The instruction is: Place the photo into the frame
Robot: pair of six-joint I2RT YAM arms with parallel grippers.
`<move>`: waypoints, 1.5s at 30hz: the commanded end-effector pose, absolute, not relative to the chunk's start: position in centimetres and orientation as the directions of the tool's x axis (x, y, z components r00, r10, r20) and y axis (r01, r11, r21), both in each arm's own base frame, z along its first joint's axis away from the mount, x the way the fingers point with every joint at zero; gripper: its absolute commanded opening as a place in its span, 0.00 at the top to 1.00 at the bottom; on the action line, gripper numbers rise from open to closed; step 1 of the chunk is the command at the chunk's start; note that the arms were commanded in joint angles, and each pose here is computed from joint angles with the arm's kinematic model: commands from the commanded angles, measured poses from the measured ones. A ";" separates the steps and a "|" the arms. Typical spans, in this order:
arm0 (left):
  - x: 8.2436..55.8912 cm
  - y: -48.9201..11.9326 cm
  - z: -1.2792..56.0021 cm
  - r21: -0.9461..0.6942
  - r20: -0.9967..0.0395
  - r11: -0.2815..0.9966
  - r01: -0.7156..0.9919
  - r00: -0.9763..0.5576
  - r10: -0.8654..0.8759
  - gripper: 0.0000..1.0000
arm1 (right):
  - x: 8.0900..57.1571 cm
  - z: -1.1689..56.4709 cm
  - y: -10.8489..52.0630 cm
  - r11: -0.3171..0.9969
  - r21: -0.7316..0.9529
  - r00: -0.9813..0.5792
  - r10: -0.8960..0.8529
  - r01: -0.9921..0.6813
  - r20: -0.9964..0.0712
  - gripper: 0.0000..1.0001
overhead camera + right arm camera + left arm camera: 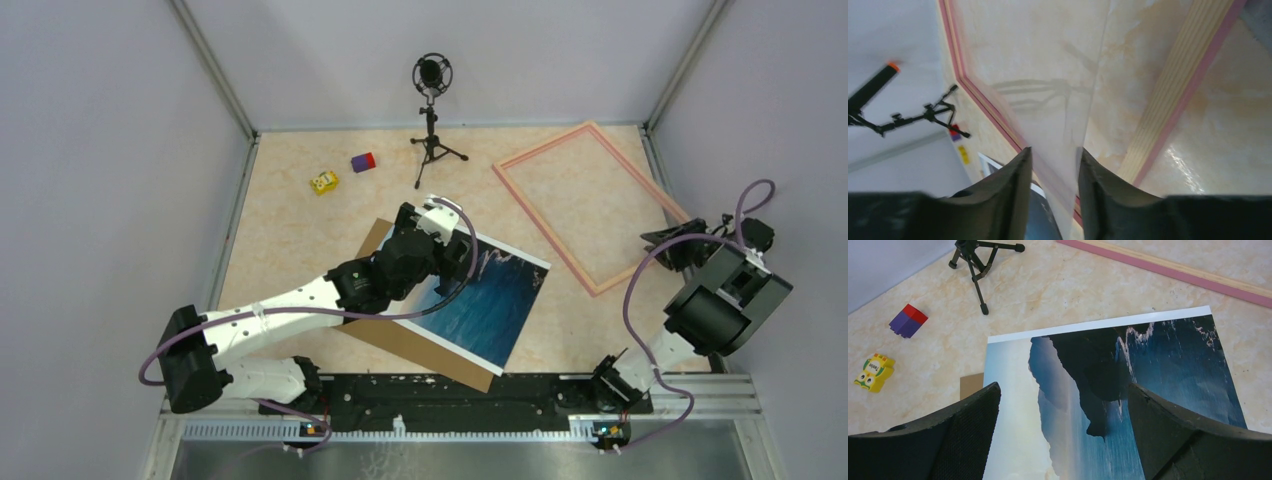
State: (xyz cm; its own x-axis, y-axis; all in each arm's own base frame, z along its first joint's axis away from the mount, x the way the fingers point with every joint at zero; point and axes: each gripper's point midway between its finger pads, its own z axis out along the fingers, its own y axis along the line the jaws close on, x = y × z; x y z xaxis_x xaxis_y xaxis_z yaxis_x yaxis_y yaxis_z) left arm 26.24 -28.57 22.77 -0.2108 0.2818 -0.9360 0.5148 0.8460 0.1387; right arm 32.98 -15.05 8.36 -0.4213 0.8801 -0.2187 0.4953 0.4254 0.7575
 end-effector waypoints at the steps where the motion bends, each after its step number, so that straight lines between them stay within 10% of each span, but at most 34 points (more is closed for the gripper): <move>1: 26.4 -29.0 24.0 0.117 -0.954 0.851 0.512 -0.181 0.240 0.01 | 33.8 9.3 -13.8 0.396 0.829 -0.378 0.892 0.395 -0.246 0.56; 10: 26.3 -28.9 24.2 0.107 -0.955 0.853 0.511 -0.184 0.230 0.01 | 35.2 11.0 -10.7 0.373 0.891 -0.151 0.927 0.258 -0.344 0.50; 23: 26.2 -29.0 24.2 0.105 -0.956 0.849 0.517 -0.181 0.229 0.01 | 35.9 14.3 -10.7 0.297 0.926 -0.191 0.948 0.233 -0.255 1.00; 45: 26.6 -28.9 24.3 0.119 -0.955 0.855 0.504 -0.177 0.237 0.01 | 39.2 27.2 -8.9 0.281 0.957 -0.242 0.935 0.068 -0.258 1.00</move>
